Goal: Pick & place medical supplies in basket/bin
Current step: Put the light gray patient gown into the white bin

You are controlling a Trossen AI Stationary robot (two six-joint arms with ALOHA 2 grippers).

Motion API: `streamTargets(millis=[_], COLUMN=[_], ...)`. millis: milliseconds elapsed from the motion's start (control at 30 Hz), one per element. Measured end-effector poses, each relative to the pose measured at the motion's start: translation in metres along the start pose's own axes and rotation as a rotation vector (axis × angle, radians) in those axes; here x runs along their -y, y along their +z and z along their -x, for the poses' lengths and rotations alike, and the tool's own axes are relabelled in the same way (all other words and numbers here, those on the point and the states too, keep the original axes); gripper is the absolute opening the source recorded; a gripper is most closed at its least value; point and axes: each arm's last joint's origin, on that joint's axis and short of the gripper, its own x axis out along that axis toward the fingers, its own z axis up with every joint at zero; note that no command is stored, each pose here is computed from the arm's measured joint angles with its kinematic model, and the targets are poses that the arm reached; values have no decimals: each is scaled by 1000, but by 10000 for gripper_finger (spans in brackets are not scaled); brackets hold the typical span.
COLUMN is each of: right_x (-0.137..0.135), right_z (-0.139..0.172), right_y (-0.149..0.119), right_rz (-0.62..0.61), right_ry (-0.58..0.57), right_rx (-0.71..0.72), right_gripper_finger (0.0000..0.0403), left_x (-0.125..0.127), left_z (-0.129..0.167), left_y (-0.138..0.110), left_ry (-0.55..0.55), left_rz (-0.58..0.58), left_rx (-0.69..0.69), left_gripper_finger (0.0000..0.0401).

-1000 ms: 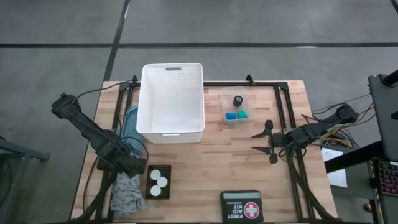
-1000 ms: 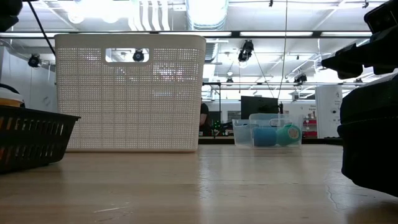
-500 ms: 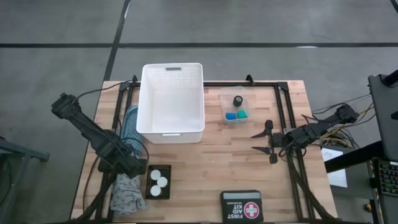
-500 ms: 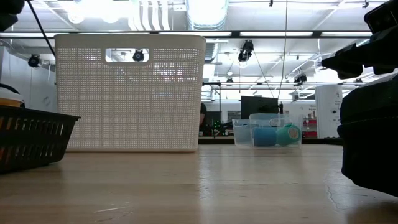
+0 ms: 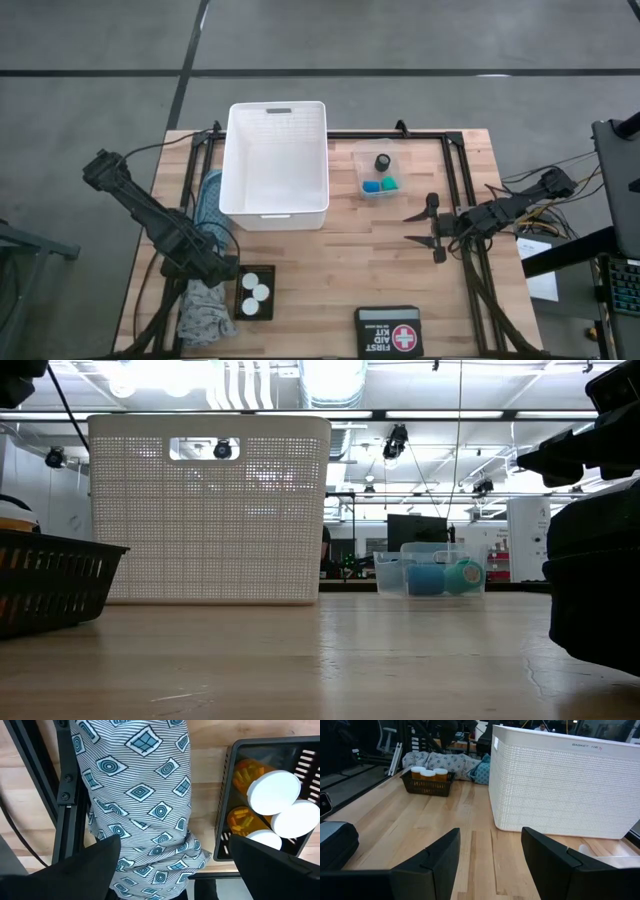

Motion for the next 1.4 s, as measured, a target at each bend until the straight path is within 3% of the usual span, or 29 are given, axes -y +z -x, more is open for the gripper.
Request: streamTargets(millis=[233, 500, 767, 967, 1400], right_x=[0, 0, 0, 0, 0], right_z=[0, 0, 0, 0, 0], right_y=[0, 0, 0, 0, 0], right_rz=[0, 0, 0, 0, 0], right_ry=[0, 0, 0, 0, 0], right_rx=[0, 0, 0, 0, 0], right_gripper_finger=[206, 206, 206, 206, 206], left_x=[1, 8, 11, 14, 14], left_z=[0, 0, 1, 1, 1], left_y=[-1, -5, -7, -8, -8], left_ry=[-9, -109, -139, -190, -195], left_rz=[22, 24, 20, -34, -37], left_rx=[-7, -24, -30, -16, -19], left_gripper_finger=[376, 374, 375, 372, 371])
